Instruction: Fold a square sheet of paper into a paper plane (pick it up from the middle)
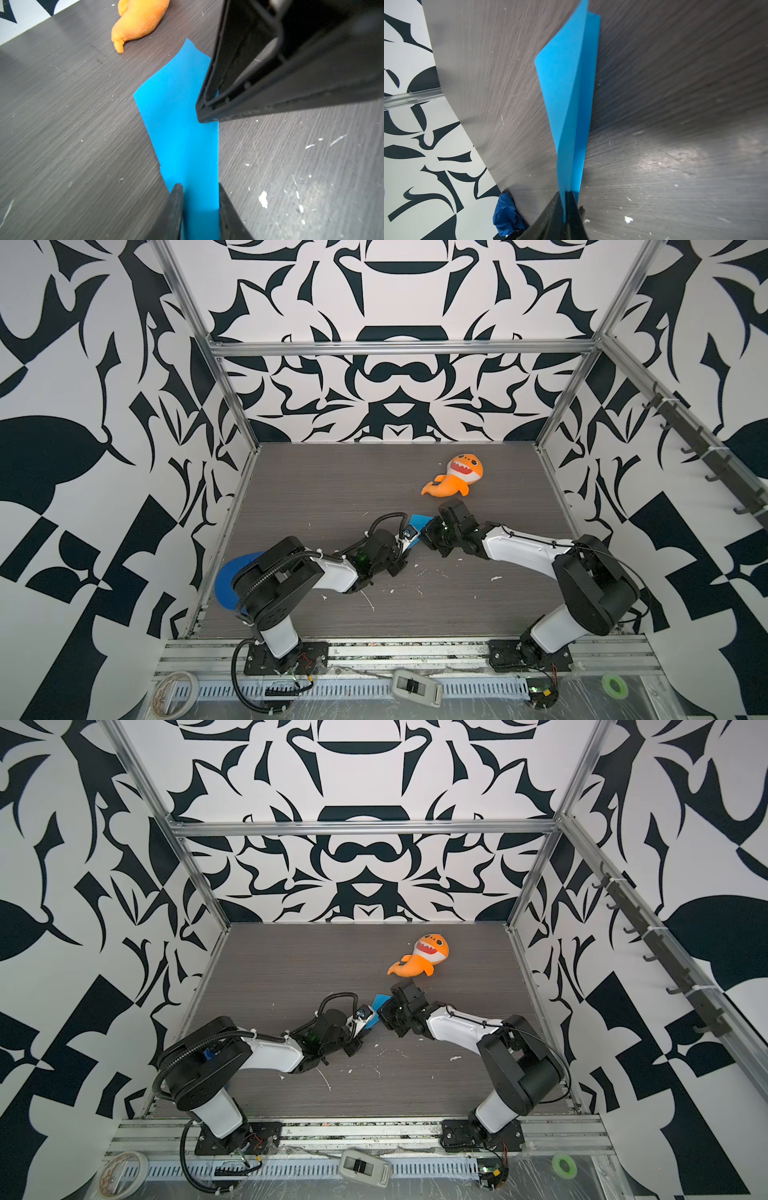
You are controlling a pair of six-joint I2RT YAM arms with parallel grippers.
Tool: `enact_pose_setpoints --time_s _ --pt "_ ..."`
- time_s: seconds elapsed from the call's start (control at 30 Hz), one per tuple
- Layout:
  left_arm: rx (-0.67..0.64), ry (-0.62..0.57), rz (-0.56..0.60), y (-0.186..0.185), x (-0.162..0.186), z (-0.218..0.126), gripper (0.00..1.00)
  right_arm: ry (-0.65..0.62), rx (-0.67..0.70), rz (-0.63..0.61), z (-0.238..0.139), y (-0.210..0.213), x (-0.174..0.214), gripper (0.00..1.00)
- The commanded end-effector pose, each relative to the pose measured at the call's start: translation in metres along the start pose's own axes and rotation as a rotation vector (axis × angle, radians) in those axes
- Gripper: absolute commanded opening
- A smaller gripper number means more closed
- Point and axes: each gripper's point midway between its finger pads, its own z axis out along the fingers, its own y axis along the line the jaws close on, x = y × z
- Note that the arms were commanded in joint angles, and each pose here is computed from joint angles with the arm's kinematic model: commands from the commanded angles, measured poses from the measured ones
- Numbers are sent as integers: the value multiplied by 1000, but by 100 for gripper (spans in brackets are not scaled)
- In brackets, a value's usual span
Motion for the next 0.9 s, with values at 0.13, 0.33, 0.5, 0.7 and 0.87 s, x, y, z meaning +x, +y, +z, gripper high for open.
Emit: enact_pose_setpoints --time_s 0.13,0.33,0.5,0.7,0.87 --pt "2 22 -7 -2 11 0 24 -17 9 -2 -9 9 -7 32" --pt "10 33 -16 -4 15 0 23 -34 19 1 -16 4 -14 41" --pt "10 45 -19 -5 18 1 23 -2 14 13 -12 5 -14 39" --pt "9 57 -7 -6 19 2 22 20 24 18 -8 5 -14 23" --pt "13 45 3 -7 12 2 26 32 22 22 -3 5 -14 8"
